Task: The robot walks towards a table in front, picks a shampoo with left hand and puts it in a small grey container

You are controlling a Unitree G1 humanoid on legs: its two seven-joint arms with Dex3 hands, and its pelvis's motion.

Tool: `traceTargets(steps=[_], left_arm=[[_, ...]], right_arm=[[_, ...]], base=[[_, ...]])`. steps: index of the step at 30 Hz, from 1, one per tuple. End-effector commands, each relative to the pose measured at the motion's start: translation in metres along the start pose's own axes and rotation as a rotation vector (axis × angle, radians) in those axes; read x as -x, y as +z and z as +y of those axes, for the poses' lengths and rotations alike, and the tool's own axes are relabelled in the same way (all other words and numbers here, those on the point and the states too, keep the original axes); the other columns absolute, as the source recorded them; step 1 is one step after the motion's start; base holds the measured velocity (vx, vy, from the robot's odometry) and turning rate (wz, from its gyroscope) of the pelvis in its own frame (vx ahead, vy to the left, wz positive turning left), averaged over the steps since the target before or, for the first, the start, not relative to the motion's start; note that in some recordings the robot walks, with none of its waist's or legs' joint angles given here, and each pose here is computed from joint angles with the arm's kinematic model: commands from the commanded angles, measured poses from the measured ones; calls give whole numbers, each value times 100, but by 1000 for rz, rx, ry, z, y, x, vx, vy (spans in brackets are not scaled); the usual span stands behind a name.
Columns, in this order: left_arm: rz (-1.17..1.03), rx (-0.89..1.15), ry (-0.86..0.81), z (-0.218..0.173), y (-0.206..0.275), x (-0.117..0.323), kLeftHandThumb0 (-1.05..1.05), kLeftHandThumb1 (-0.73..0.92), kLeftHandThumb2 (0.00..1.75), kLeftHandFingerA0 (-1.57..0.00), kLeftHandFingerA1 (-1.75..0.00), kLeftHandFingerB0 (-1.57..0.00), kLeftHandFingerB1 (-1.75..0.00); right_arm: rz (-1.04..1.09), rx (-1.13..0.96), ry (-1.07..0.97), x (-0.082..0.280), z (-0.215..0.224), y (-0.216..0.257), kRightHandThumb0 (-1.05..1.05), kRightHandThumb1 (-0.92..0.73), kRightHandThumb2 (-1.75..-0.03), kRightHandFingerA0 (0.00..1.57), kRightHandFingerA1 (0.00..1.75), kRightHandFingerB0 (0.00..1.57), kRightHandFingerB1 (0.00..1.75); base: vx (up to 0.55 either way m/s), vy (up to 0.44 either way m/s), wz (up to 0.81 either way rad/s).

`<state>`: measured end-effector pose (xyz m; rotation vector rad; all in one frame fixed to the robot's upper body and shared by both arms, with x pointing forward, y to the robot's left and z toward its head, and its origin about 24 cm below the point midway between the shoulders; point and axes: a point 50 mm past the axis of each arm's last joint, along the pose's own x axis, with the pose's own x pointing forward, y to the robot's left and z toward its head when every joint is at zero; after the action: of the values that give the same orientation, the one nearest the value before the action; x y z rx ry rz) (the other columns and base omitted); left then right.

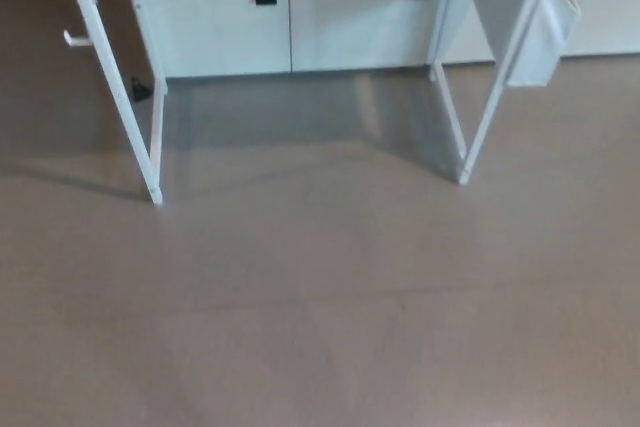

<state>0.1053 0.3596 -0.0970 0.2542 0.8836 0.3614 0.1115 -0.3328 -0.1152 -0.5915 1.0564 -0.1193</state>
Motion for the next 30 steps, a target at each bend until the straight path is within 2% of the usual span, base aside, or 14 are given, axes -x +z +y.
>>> traceTargets(steps=[1,6,8,9,13,14,17,18,25,26,29,30], left_arm=[[57,-42,-6,3,-12,4,-18,65,59,-56,-46,-43,-38],[60,-53,-24,2,-13,5,-20,65,59,-57,-48,-42,-39],[58,-78,-27,1,-12,4,-22,64,59,-58,-48,-42,-39],[57,-95,-22,2,-13,5,-25,61,58,-65,-47,-45,-38],[58,-127,-18,3,-14,6,-26,61,58,-65,-46,-44,-37],[61,-123,-16,4,-16,7,-34,51,70,-59,-53,-40,-45],[65,-119,-13,5,-18,7,-33,51,70,-59,-53,-41,-45],[62,-119,-18,6,-17,8,-26,60,58,-64,-46,-44,-38],[54,-150,-19,7,-11,5,-26,61,58,-62,-44,-48,-38],[53,-148,-15,7,-11,5,-34,51,72,-64,-55,-45,-48],[52,-143,-13,6,-10,4,-34,51,71,-63,-54,-47,-48],[45,-149,-18,6,-8,4,-25,61,58,-67,-45,-51,-40]], right_arm=[[39,-3,-1,5,1,-16,-26,-67,-60,71,51,49,40],[52,-8,4,7,4,-23,-26,-68,-60,75,53,49,40],[58,-7,3,7,3,-23,-26,-67,-59,74,53,50,40],[57,-6,5,7,3,-23,-26,-69,-60,73,52,50,40],[45,-1,16,8,3,-24,-26,-68,-60,72,53,50,41],[52,12,25,8,5,-25,-27,-69,-60,75,53,49,40],[55,13,33,8,6,-25,-25,-69,-60,75,54,49,40],[52,17,42,8,7,-24,-25,-69,-60,75,53,49,40],[59,-11,69,6,9,-21,-26,-73,-61,67,49,51,41],[55,-4,69,6,9,-21,-25,-73,-61,69,49,52,41],[57,2,71,6,10,-21,-25,-71,-61,69,50,51,41],[62,3,73,6,11,-21,-26,-71,-60,70,50,51,41]], base=[[466,-83,18],[498,-122,51],[429,-136,5],[357,-78,-2],[384,48,-13],[403,144,-31],[443,195,-39],[543,364,50],[316,156,-18],[197,72,5],[209,-3,10],[195,-61,10]])
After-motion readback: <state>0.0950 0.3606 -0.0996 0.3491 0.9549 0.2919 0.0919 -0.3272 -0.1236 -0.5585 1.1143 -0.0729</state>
